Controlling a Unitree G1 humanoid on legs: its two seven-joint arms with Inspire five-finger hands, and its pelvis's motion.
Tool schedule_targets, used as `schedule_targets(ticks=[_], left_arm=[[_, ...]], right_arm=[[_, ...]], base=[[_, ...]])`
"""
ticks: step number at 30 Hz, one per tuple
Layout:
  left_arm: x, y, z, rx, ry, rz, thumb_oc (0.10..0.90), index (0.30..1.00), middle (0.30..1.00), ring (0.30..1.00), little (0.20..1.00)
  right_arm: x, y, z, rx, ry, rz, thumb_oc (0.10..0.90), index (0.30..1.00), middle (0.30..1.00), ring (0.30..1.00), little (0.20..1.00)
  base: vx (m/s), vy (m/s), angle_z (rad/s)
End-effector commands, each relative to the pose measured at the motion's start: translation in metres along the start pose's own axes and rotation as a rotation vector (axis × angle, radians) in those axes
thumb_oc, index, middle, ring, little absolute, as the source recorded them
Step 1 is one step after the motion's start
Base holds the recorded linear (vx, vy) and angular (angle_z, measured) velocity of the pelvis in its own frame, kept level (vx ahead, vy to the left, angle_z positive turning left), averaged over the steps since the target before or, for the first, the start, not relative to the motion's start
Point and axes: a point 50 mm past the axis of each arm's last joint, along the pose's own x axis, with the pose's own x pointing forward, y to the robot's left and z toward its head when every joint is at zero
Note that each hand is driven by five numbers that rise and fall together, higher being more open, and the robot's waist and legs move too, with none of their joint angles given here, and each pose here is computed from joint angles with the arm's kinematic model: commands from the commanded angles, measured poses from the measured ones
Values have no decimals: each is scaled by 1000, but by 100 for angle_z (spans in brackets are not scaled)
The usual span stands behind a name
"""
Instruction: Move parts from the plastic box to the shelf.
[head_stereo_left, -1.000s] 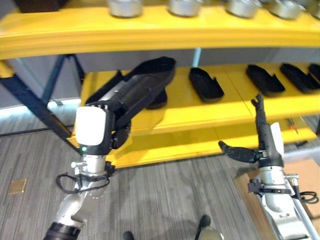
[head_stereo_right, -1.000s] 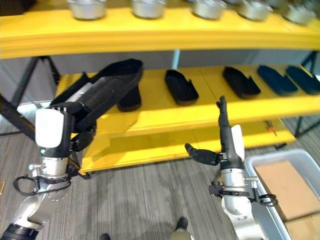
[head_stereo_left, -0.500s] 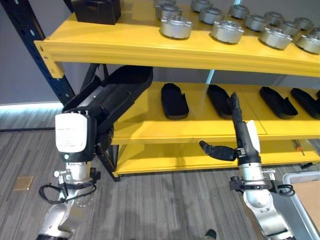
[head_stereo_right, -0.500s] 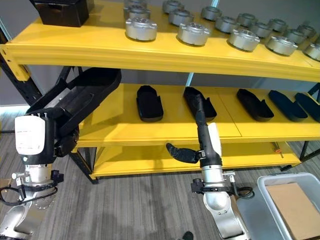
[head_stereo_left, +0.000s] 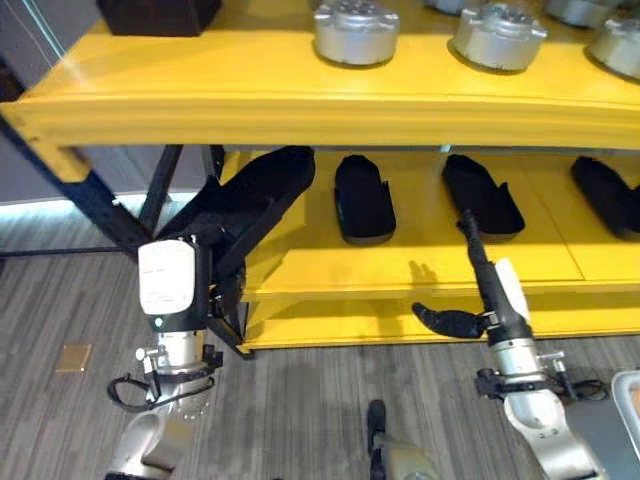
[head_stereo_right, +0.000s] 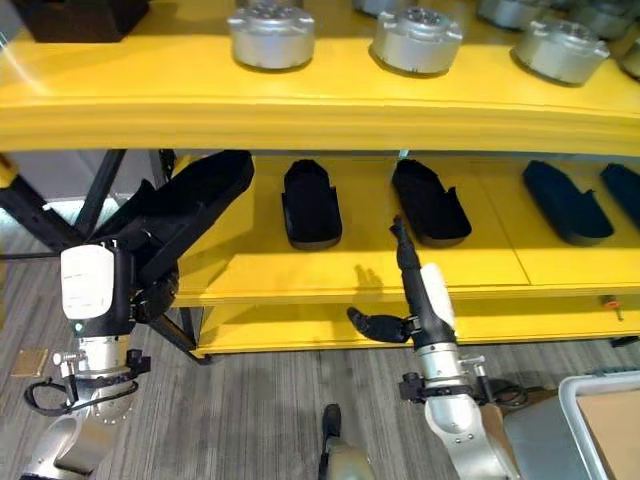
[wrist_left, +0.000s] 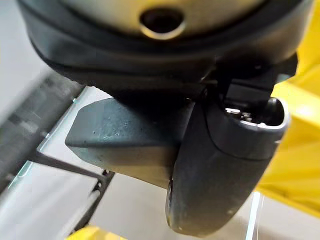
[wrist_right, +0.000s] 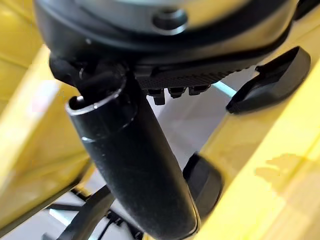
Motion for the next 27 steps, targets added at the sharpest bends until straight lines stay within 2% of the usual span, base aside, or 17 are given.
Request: schedule_targets(ticks=[1, 11, 14, 20, 27], left_arm=[[47, 36, 37, -119, -259, 231, 400, 300, 300, 300, 300], [47, 41, 43, -204, -272, 211, 400, 300, 300, 300, 300], [46, 43, 39, -208, -254, 231, 400, 300, 300, 300, 300], [42, 45, 33, -147, -246, 225, 400, 300, 300, 300, 300], [46, 44, 27, -107, -229, 233, 400, 300, 300, 300, 300]], right_arm=[[16, -34, 44, 59, -274, -181, 900, 1000, 1000, 1000, 1000], [18, -45, 48, 34, -306, -199, 900, 1000, 1000, 1000, 1000], [18, -42, 48, 43, -306, -205, 900, 1000, 1000, 1000, 1000], [10, -33, 36, 33, -219, -172, 900, 1000, 1000, 1000, 1000], [9, -30, 33, 42, -195, -164, 900, 1000, 1000, 1000, 1000]], base=[[190, -199, 25], [75, -121, 26], [169, 158, 65], [244, 327, -69], [45, 84, -14]])
